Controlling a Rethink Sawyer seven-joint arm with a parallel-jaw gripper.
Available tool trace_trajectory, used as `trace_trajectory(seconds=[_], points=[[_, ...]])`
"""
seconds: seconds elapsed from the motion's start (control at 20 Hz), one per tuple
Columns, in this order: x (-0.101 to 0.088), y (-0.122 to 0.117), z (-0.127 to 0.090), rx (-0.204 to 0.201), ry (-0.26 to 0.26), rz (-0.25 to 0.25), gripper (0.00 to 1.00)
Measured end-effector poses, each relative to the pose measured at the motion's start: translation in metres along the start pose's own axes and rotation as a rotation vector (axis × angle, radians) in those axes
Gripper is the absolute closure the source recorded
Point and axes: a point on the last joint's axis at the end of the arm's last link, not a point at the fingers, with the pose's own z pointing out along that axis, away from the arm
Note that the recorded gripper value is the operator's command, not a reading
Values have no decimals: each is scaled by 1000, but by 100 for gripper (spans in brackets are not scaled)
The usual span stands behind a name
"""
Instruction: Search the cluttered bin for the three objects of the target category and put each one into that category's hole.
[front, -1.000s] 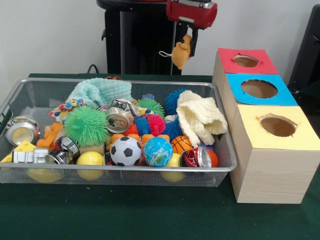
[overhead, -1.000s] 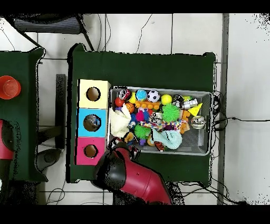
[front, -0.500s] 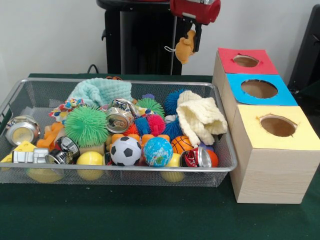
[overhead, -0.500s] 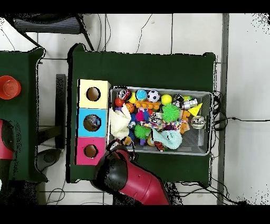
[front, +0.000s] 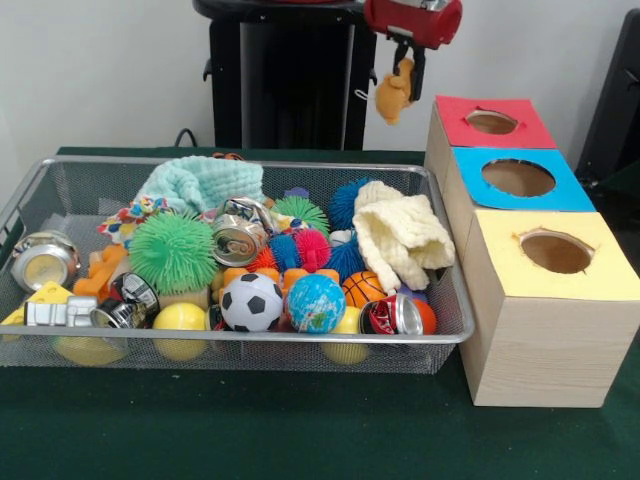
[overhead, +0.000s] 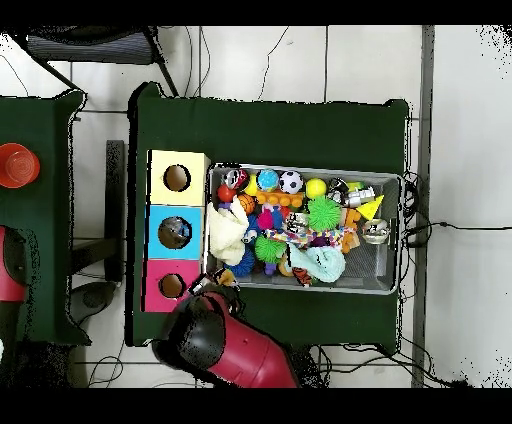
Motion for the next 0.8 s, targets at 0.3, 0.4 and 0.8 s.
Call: trace_trajectory(seconds=[0.3, 0.4, 0.8], points=[[55, 18, 7, 32, 6, -85, 100], [84, 22, 13, 59, 7, -140, 100], [112, 22, 28, 97, 27, -191, 100]])
